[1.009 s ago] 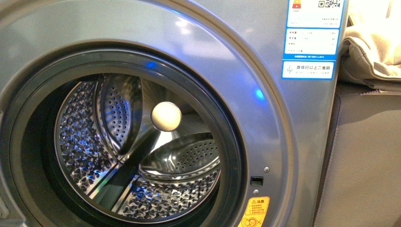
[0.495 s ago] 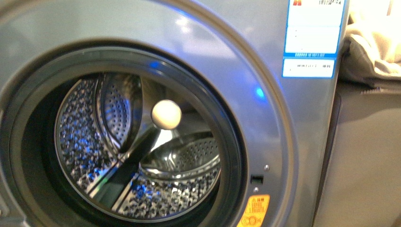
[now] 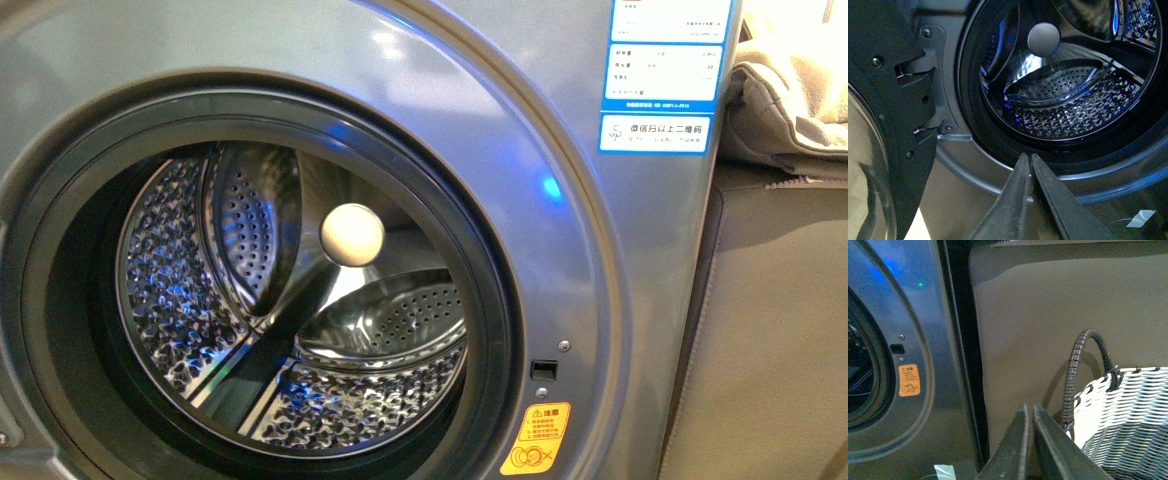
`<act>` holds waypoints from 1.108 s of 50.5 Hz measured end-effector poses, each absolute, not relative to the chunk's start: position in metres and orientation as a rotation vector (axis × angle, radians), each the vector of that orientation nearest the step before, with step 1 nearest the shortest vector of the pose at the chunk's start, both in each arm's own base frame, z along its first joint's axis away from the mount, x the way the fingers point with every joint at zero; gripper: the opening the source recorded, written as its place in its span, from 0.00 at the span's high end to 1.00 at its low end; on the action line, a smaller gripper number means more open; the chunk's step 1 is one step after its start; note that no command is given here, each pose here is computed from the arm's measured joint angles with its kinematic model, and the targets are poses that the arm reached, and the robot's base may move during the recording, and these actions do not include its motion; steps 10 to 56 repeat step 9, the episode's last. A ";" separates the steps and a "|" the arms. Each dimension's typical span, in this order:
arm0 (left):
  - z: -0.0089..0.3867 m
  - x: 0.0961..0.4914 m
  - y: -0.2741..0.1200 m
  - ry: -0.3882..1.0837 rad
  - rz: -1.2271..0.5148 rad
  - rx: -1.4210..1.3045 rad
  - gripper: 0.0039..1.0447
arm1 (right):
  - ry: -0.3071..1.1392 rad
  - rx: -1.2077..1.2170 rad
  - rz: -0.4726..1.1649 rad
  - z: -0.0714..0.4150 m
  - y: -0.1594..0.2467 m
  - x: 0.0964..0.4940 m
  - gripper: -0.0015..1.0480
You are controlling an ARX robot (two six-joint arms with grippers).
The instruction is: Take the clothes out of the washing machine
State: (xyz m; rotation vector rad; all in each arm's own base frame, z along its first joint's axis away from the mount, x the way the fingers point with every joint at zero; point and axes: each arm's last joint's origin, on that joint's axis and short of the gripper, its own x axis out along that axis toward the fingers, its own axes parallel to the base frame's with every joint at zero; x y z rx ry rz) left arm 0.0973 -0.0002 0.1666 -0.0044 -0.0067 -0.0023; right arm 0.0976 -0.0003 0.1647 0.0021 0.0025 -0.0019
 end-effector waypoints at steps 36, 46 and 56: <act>0.167 0.097 0.000 -0.007 -0.002 -0.004 0.57 | 0.002 0.002 -0.002 0.165 0.000 0.098 0.60; 0.167 0.097 0.000 -0.007 -0.002 -0.004 0.57 | 0.002 0.002 -0.002 0.165 0.000 0.098 0.60; 0.167 0.097 0.000 -0.007 -0.002 -0.004 0.57 | 0.002 0.002 -0.002 0.165 0.000 0.098 0.60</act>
